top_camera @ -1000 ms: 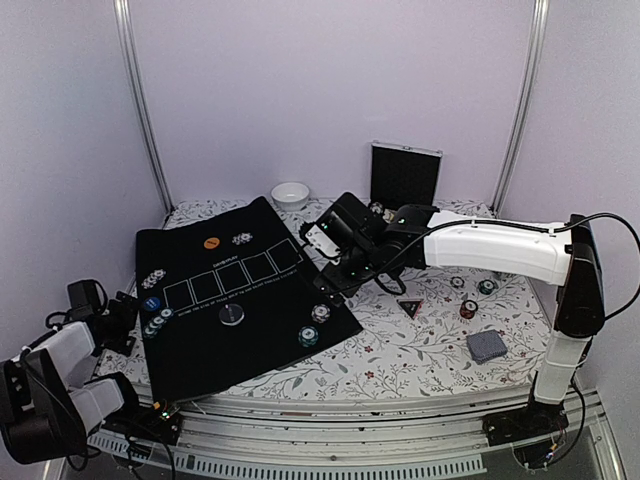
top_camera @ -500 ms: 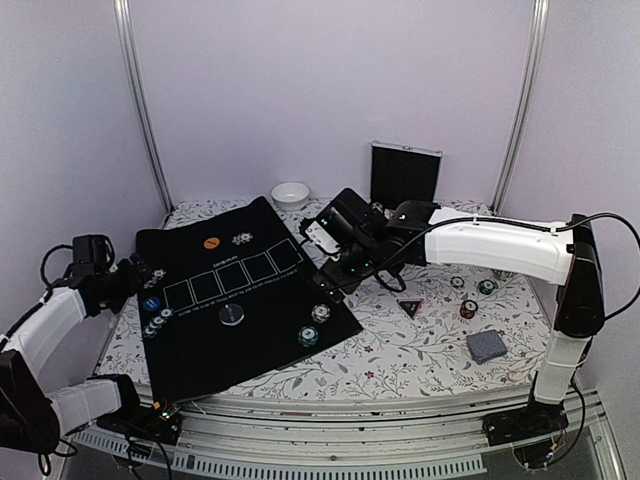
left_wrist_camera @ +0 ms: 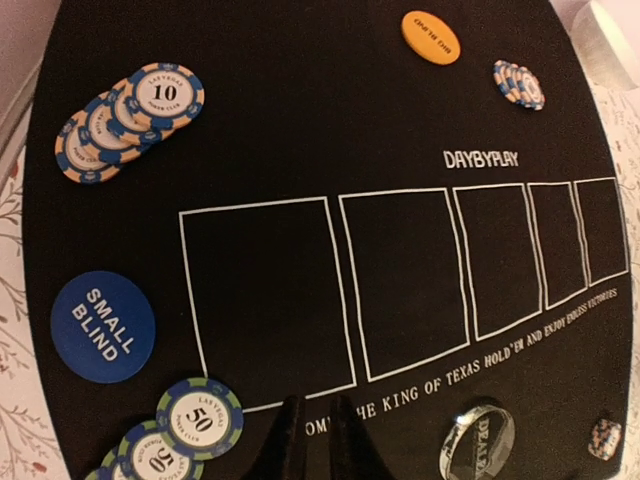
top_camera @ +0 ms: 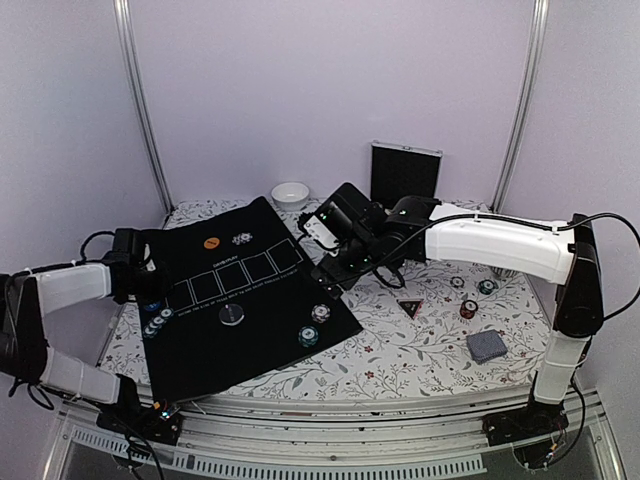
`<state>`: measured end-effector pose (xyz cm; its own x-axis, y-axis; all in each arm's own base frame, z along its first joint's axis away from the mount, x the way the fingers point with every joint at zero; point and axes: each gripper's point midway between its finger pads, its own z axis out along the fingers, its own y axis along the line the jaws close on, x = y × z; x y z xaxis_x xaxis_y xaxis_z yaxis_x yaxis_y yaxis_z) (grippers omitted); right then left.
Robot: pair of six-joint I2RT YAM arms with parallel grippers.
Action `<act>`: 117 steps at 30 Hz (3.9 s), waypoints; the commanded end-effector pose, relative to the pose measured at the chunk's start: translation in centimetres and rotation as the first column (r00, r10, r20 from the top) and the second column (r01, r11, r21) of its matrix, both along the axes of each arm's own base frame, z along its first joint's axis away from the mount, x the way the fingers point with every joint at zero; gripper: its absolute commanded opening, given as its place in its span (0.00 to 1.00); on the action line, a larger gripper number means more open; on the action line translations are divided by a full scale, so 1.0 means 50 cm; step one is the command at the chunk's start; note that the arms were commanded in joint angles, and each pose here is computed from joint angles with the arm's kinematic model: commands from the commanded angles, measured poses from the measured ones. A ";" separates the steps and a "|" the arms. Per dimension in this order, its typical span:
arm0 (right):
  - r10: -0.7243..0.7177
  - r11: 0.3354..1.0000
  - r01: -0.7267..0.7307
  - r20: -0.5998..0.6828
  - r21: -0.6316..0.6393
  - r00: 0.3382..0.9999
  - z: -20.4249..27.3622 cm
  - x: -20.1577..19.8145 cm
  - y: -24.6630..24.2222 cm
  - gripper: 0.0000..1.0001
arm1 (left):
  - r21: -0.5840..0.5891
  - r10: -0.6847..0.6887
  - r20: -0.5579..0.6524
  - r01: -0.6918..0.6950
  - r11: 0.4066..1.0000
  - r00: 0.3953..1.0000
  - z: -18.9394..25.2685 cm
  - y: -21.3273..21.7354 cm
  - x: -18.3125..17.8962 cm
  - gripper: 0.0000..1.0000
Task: Distribute texas hold em gaming equipment
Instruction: Adjust the poker chips pile in the small blind area, then pick up the pile of poker chips from the pile of poker chips.
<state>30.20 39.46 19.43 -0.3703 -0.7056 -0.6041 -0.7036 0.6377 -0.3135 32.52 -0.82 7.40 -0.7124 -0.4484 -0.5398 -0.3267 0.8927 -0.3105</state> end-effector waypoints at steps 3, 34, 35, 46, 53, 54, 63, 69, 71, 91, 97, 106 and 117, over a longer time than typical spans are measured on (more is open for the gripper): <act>-0.011 1.000 0.011 -0.011 -0.015 1.000 -0.014 0.005 -0.006 0.99 | -0.010 -0.012 -0.069 0.011 1.000 0.998 -0.070 -0.011 0.027 0.08; -0.064 0.997 0.064 0.015 -0.037 0.998 -0.002 0.013 -0.042 0.99 | 0.128 0.261 -0.200 -0.239 0.963 0.944 -0.132 0.081 -0.098 0.00; -0.067 0.997 0.067 0.017 -0.035 0.998 0.000 0.015 -0.044 0.99 | 0.118 0.263 -0.210 -0.242 0.963 0.942 -0.139 0.084 -0.102 0.00; -0.085 0.995 0.086 0.024 -0.042 0.996 0.007 0.017 -0.056 0.99 | 0.124 0.282 -0.144 -0.265 0.956 0.949 -0.092 0.101 -0.084 0.00; -0.186 0.982 0.186 0.002 0.023 0.983 0.028 0.051 -0.096 0.99 | 0.080 0.208 0.017 -0.208 0.975 0.978 -0.013 0.085 -0.053 0.12; -0.207 0.978 0.207 -0.007 0.035 0.978 0.031 0.058 -0.108 0.99 | 0.069 0.196 0.049 -0.199 0.978 0.979 0.005 0.080 -0.049 0.13; -0.578 0.782 0.605 -0.189 0.149 0.794 0.001 0.159 -0.377 0.99 | 0.047 0.148 0.347 -0.175 0.983 0.926 0.200 0.075 -0.022 0.69; -0.744 0.625 0.777 -0.247 0.072 0.621 -0.094 0.167 -0.557 0.99 | 0.072 0.125 0.440 -0.174 0.982 0.889 0.275 0.079 -0.021 0.93; -0.787 0.563 0.824 -0.265 0.059 0.557 -0.122 0.167 -0.609 0.95 | 0.065 0.112 0.437 -0.156 0.986 0.892 0.274 0.072 -0.019 0.94; -0.875 0.293 0.956 -0.398 0.015 0.274 -0.325 0.176 -0.789 0.77 | 0.078 0.074 0.422 -0.117 0.990 0.904 0.252 0.062 -0.013 0.98; -0.884 0.258 0.966 -0.408 -0.022 0.227 -0.362 0.166 -0.814 0.76 | 0.081 0.074 0.416 -0.118 0.990 0.906 0.248 0.063 -0.014 0.98; -0.883 0.289 0.952 -0.412 -0.097 0.225 -0.402 0.142 -0.814 0.68 | 0.081 0.079 0.412 -0.123 0.989 0.908 0.245 0.066 -0.011 0.98; -0.889 0.318 0.931 -0.397 -0.179 0.227 -0.419 0.112 -0.810 0.65 | 0.088 0.085 0.420 -0.133 0.987 0.904 0.252 0.070 -0.012 0.98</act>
<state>38.81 -0.99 1.37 -0.8567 0.3361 -0.3913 0.3803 0.9240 -0.0389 31.76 2.33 19.54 -0.3862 -0.4398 -0.8108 -0.2877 0.8926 -0.3472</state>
